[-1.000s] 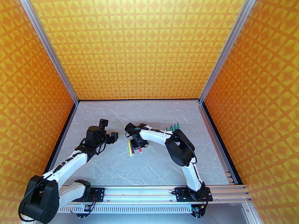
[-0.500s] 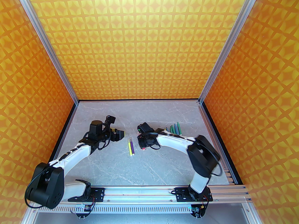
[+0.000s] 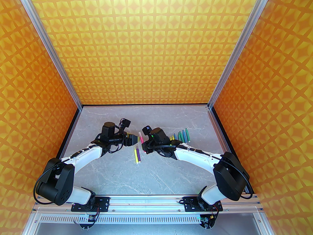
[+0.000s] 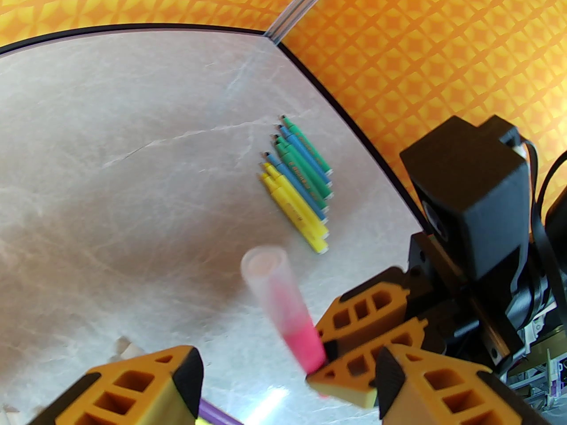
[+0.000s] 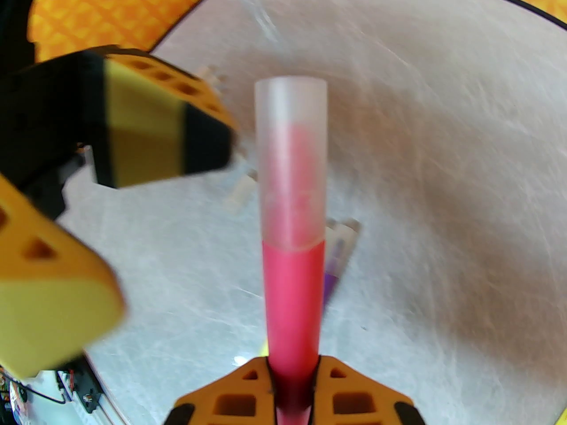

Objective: Open the pen caps

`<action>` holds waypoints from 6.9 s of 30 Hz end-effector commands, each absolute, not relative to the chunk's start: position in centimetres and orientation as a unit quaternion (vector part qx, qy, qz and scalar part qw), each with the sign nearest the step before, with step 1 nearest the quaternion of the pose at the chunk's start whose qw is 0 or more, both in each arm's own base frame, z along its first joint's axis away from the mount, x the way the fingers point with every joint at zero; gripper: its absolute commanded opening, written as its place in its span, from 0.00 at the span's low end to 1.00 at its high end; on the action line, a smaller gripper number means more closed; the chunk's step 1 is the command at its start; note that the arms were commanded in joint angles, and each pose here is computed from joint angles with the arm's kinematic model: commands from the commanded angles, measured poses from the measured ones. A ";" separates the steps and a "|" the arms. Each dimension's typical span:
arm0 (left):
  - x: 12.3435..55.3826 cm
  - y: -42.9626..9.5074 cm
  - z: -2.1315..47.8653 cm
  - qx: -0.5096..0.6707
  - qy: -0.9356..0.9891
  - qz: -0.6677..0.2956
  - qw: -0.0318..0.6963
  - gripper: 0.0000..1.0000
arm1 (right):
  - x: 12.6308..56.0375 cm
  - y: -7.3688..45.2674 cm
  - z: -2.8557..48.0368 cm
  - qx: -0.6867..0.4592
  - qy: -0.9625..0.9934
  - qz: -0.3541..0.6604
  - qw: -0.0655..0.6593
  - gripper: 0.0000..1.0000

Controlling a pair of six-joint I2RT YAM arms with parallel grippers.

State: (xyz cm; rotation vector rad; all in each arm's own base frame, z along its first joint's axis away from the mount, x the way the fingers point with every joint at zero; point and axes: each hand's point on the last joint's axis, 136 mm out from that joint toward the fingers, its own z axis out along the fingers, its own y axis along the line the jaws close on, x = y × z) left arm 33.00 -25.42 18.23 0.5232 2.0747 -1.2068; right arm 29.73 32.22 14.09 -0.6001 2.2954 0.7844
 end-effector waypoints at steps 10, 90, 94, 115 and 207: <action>32.8 -26.9 20.3 0.220 0.777 -0.484 0.337 0.61 | 28.2 33.8 16.5 -0.267 0.830 0.361 0.332 0.00; 34.8 -23.4 24.1 0.123 0.769 -0.492 0.388 0.00 | 25.0 31.0 10.1 -0.278 0.844 0.345 0.303 0.00; 35.4 -22.5 24.0 0.101 0.772 -0.485 0.398 0.00 | 24.5 30.4 9.5 -0.276 0.846 0.342 0.302 0.00; 34.8 -18.3 15.5 0.099 0.907 -0.316 0.262 0.00 | 29.7 23.3 7.5 -0.158 0.913 0.135 0.351 0.00; 34.8 -17.5 6.5 0.085 0.966 -0.172 0.175 0.38 | 33.5 17.4 9.7 -0.089 0.953 0.017 0.288 0.49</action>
